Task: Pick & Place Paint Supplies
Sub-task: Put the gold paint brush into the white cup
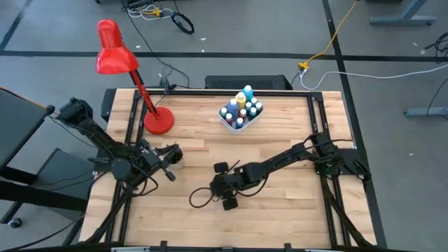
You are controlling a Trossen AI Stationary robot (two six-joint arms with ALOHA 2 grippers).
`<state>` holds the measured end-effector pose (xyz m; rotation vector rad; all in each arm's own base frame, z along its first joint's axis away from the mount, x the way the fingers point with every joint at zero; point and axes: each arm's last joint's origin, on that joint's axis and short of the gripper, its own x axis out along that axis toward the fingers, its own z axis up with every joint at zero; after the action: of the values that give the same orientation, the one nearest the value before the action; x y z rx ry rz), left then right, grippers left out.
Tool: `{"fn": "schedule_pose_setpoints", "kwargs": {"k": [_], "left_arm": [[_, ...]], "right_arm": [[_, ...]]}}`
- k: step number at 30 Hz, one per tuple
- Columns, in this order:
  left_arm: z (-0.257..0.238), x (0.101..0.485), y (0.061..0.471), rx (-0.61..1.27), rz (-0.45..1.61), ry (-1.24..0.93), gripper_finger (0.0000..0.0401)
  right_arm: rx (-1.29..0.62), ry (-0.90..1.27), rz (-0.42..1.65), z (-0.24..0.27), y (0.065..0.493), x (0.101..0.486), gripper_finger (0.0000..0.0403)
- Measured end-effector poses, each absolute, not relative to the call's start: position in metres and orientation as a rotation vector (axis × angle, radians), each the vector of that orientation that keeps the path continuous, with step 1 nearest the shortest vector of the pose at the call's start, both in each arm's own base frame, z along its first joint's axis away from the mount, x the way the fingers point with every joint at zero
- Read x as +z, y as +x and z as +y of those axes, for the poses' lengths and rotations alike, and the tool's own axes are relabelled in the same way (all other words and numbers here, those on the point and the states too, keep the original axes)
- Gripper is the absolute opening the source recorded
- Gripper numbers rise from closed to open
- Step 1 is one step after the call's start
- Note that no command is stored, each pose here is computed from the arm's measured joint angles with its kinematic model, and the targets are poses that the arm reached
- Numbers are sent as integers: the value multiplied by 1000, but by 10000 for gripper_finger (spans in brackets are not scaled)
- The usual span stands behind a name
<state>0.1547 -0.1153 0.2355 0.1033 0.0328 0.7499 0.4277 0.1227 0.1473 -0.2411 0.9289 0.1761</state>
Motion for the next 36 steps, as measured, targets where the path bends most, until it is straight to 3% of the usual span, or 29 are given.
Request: {"fn": "schedule_pose_setpoints", "kwargs": {"k": [11, 19, 24, 32, 36], "left_arm": [[-116, 236, 155, 730, 24, 98, 45], [-116, 236, 155, 733, 25, 98, 45], [-116, 236, 155, 734, 25, 97, 45], [-116, 236, 156, 710, 16, 94, 45], [-116, 236, 156, 710, 16, 93, 45]], "right_arm": [[103, -317, 898, 105, 437, 121, 166], [193, -206, 944, 94, 438, 118, 158], [201, -202, 949, 94, 439, 115, 116], [183, -223, 955, 90, 439, 114, 11], [200, -224, 958, 89, 439, 114, 8]]}}
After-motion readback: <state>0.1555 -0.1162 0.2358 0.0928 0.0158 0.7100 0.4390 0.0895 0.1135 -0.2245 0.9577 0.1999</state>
